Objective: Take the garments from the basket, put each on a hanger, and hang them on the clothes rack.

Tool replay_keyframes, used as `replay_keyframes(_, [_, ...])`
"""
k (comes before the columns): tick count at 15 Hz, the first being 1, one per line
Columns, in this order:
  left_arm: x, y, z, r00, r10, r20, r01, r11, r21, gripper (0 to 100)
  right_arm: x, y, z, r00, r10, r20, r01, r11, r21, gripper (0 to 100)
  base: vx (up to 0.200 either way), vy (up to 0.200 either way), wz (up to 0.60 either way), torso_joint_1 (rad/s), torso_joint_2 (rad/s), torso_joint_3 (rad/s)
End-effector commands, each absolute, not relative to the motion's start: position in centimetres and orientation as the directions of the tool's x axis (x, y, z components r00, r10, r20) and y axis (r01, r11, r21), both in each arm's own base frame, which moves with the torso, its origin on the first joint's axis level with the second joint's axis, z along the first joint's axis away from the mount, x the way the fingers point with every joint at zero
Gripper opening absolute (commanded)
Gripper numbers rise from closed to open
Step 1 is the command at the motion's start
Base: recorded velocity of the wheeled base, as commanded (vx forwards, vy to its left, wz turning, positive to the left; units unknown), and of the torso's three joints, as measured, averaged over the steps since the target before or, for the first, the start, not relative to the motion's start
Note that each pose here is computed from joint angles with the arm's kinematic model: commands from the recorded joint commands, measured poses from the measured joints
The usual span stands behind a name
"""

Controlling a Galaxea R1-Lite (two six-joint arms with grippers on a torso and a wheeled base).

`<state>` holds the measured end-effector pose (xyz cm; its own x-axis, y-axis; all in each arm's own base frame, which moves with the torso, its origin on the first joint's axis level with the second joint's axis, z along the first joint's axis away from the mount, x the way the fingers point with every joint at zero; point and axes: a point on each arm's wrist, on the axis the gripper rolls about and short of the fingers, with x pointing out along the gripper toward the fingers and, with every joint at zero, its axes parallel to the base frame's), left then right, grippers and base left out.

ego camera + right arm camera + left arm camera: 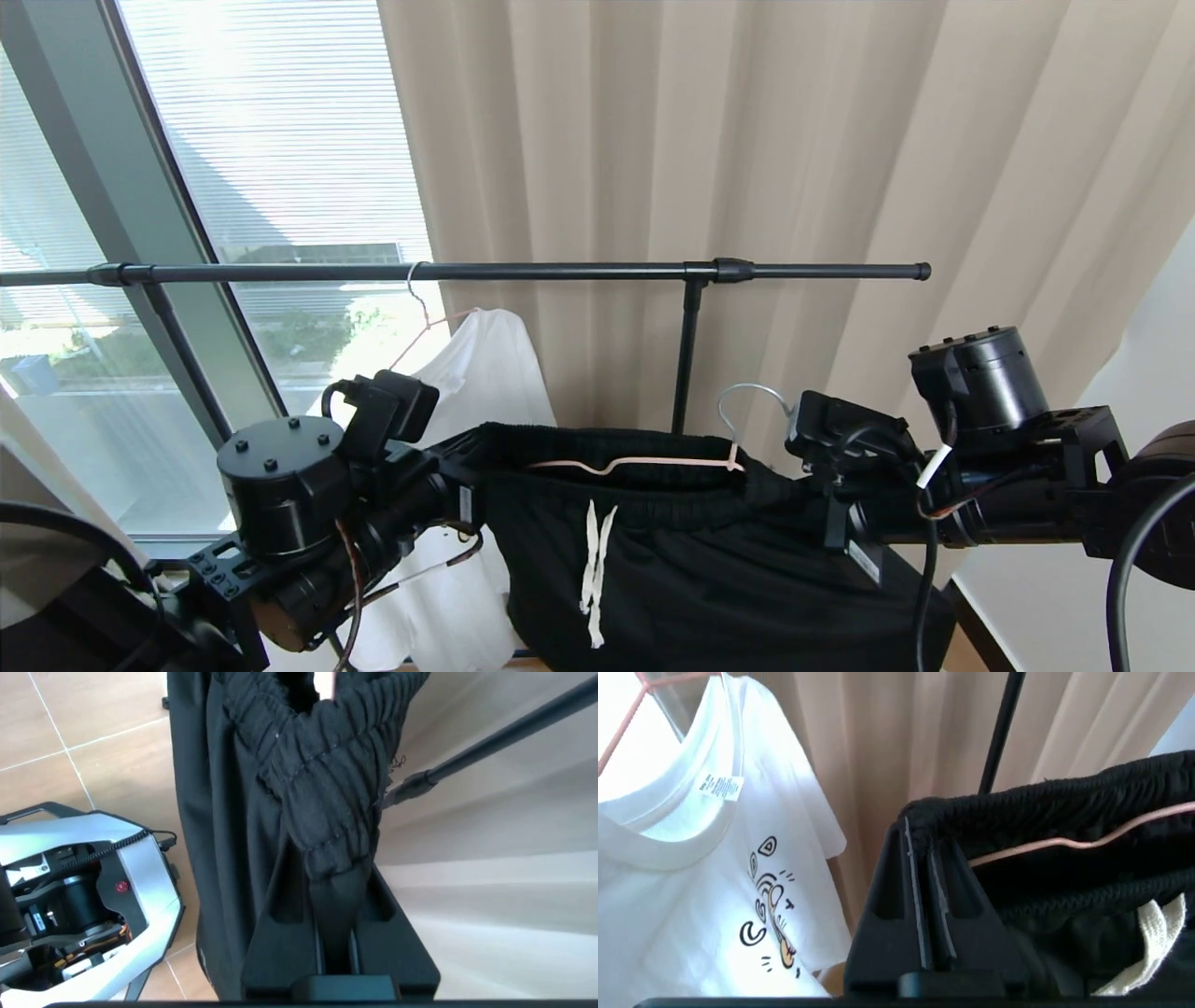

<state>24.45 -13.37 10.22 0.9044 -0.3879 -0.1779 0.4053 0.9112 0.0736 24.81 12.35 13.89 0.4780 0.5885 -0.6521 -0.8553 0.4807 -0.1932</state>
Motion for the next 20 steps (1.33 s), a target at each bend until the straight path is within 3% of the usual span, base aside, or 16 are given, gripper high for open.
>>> replay_keyframes(1, [24.6,-13.5,13.4,0.915,-0.39,-0.108,0.4,0.91,0.106,0,24.9,12.2,13.9,0.484,0.586,-0.649,-0.851,0.486,-0.196,0,0.0,0.0,0.0,0.0,0.0,0.0])
replay_keyframes(2, [24.7,-13.5,13.5,0.915,-0.39,-0.108,0.4,0.91,0.106,0,25.0,12.2,13.9,0.485,0.586,-0.649,-0.851,0.488,-0.196,0,0.0,0.0,0.0,0.0,0.0,0.0])
replay_keyframes(7, [25.0,-14.3,17.5,0.884,-0.393,-0.252,0.434,0.891,0.134,0,25.7,12.0,13.4,0.502,0.551,-0.667,-0.834,0.512,-0.205,0,0.0,0.0,0.0,0.0,0.0,0.0])
replay_keyframes(14, [24.3,-14.0,19.9,0.871,-0.383,-0.307,0.444,0.882,0.158,0,26.5,12.4,11.8,0.492,0.502,-0.712,-0.831,0.516,-0.211,0,0.0,0.0,0.0,0.0,0.0,0.0])
replay_keyframes(18, [23.9,-13.7,19.3,0.85,-0.348,-0.395,0.456,0.862,0.221,0,26.4,12.3,12.1,0.498,0.504,-0.706,-0.829,0.516,-0.216,0,0.0,0.0,0.0,0.0,0.0,0.0])
replay_keyframes(20, [24.0,-13.3,18.8,0.861,-0.263,-0.435,0.399,0.88,0.259,0,26.2,12.3,12.3,0.504,0.505,-0.701,-0.827,0.518,-0.221,0,0.0,0.0,0.0,0.0,0.0,0.0])
